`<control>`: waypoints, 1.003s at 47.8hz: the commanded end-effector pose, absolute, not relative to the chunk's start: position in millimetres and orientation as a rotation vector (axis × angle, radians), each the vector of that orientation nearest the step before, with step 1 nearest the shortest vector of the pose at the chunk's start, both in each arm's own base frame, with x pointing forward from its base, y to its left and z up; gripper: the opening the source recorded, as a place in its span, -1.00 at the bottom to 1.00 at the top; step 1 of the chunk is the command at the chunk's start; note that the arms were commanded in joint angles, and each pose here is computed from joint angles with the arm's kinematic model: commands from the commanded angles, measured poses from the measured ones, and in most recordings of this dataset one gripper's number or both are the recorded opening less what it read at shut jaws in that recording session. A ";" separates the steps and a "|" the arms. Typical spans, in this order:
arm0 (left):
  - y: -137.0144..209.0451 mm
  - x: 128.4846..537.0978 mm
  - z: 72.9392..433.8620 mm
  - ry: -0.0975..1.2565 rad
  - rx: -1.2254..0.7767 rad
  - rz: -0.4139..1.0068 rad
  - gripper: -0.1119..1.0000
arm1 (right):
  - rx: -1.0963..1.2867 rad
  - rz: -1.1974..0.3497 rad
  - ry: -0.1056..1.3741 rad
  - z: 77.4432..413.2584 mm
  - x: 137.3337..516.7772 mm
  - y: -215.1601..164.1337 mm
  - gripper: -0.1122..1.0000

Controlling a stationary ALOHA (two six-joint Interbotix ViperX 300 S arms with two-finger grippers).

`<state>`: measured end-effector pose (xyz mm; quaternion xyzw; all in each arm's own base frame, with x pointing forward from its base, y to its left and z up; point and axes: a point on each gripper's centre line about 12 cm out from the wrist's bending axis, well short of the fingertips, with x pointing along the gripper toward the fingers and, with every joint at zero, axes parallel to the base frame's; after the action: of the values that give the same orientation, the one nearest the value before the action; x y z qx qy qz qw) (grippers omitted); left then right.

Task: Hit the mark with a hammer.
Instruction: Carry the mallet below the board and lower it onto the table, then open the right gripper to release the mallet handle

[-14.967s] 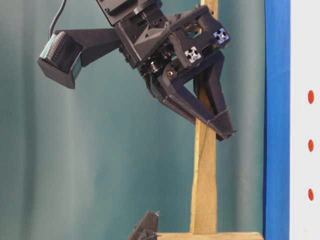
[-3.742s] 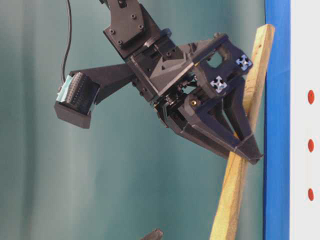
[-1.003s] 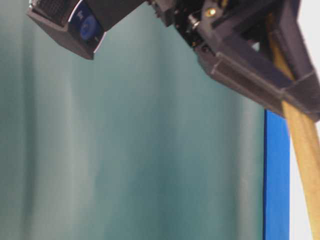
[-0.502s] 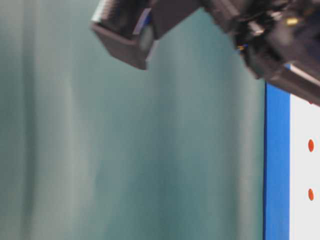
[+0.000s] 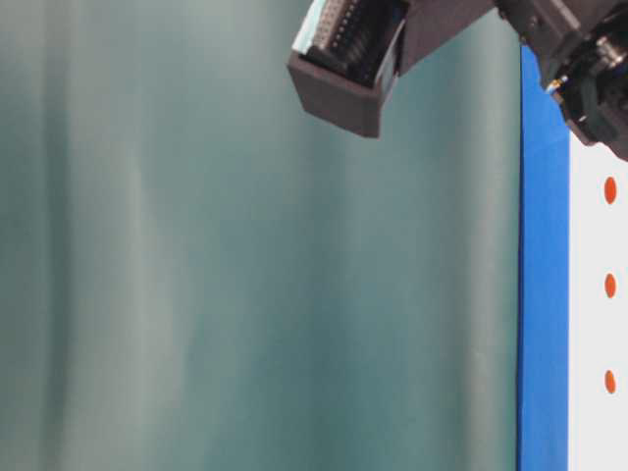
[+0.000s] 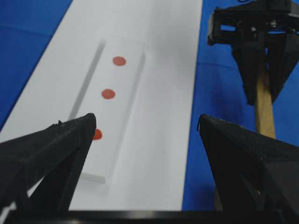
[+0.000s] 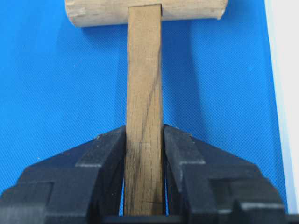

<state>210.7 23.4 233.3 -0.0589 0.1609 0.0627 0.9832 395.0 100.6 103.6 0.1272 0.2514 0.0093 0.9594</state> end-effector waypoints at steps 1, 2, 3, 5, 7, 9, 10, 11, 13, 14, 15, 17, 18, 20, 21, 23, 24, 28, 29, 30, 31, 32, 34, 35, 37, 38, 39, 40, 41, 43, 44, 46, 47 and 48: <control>25.9 212.6 237.7 0.308 -0.119 0.136 0.78 | 0.267 0.029 0.467 116.5 400.7 104.9 -0.64; 25.9 212.6 237.7 0.308 -0.118 0.136 0.78 | 0.266 0.030 0.472 115.8 399.9 105.5 -0.64; 25.9 212.6 237.7 0.308 -0.118 0.136 0.78 | 0.266 0.033 0.472 115.8 399.6 106.7 -0.64; 25.9 212.6 237.7 0.308 -0.119 0.136 0.78 | 0.263 0.040 0.474 115.8 398.5 109.1 -0.64; 25.9 212.6 237.7 0.308 -0.118 0.136 0.78 | 0.261 0.044 0.479 114.8 397.0 110.7 -0.64; 25.9 212.4 238.1 0.306 -0.119 0.136 0.78 | 0.259 0.050 0.488 113.0 395.1 113.5 -0.64; 25.9 212.6 237.7 0.308 -0.119 0.136 0.78 | 0.259 0.051 0.491 112.9 394.5 113.4 -0.64; 25.9 212.6 237.7 0.308 -0.118 0.136 0.78 | 0.258 0.054 0.494 112.1 394.1 114.6 -0.64; 25.9 212.4 238.1 0.306 -0.118 0.136 0.78 | 0.257 0.057 0.499 111.6 393.5 116.0 -0.64; 25.9 212.6 237.7 0.308 -0.118 0.136 0.78 | 0.256 0.059 0.504 110.9 392.7 116.5 -0.64; 25.9 212.5 237.6 0.309 -0.118 0.136 0.78 | 0.256 0.059 0.506 111.0 392.9 116.7 -0.64; 25.9 212.6 237.7 0.308 -0.118 0.136 0.78 | 0.255 0.061 0.515 109.8 391.9 117.4 -0.64; 25.9 212.6 237.7 0.308 -0.118 0.136 0.78 | 0.255 0.062 0.518 109.5 391.7 117.4 -0.64; 25.9 212.6 237.7 0.308 -0.118 0.136 0.78 | 0.255 0.062 0.523 109.0 391.4 117.6 -0.64; 25.9 212.6 237.7 0.308 -0.118 0.136 0.78 | 0.255 0.062 0.524 108.9 391.4 117.6 -0.64; 25.9 212.6 237.7 0.308 -0.118 0.136 0.78 | 0.255 0.063 0.527 108.8 390.8 117.5 -0.64; 25.9 212.6 237.7 0.308 -0.118 0.136 0.78 | 0.256 0.063 0.524 109.4 391.3 117.6 -0.64; 25.9 212.6 237.7 0.308 -0.121 0.136 0.78 | 0.256 0.062 0.526 108.7 391.3 117.6 -0.64; 25.9 212.6 237.7 0.308 -0.121 0.136 0.78 | 0.257 0.060 0.527 108.3 390.8 117.3 -0.64; 25.9 212.6 237.7 0.308 -0.121 0.136 0.78 | 0.259 0.058 0.527 108.2 391.0 116.7 -0.64; 25.9 212.6 237.7 0.308 -0.121 0.136 0.78 | 0.259 0.060 0.526 108.7 391.3 117.4 -0.64; 25.9 212.6 237.7 0.308 -0.121 0.136 0.78 | 0.261 0.058 0.529 108.1 390.7 117.2 -0.64; 25.9 212.6 237.7 0.308 -0.122 0.137 0.78 | 0.265 0.053 0.528 108.1 390.8 116.8 -0.64; 25.9 212.6 237.7 0.308 -0.122 0.137 0.78 | 0.267 0.051 0.530 107.7 390.4 116.5 -0.64; 25.9 212.6 237.7 0.307 -0.124 0.137 0.78 | 0.272 0.045 0.532 106.8 389.6 115.8 -0.64; 25.9 212.6 237.7 0.307 -0.125 0.137 0.78 | 0.274 0.043 0.534 106.4 389.2 115.5 -0.64; 25.9 212.6 237.7 0.307 -0.125 0.137 0.78 | 0.276 0.040 0.535 105.6 388.4 115.0 -0.63; 25.9 212.6 237.7 0.307 -0.125 0.137 0.78 | 0.279 0.036 0.534 105.7 388.7 114.2 -0.63; 25.9 212.5 237.6 0.309 -0.127 0.137 0.78 | 0.280 0.035 0.536 105.3 388.1 114.5 -0.63; 25.9 212.6 237.7 0.307 -0.127 0.137 0.78 | 0.285 0.028 0.540 103.9 386.9 113.1 -0.63; 25.9 212.6 237.7 0.307 -0.127 0.137 0.78 | 0.288 0.024 0.541 103.6 386.6 112.6 -0.62; 25.9 212.6 237.7 0.307 -0.128 0.138 0.78 | 0.292 0.016 0.540 103.2 386.7 110.4 -0.57; 25.9 212.6 237.7 0.307 -0.130 0.138 0.78 | 0.293 0.015 0.542 102.8 386.3 110.2 -0.52; 25.9 212.6 237.7 0.307 -0.130 0.138 0.78 | 0.295 0.012 0.542 102.8 386.4 109.5 -0.45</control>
<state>210.8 25.0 233.9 -0.0625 0.1598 0.0670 0.9829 383.5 111.5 94.5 0.1378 0.2807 0.0097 0.9498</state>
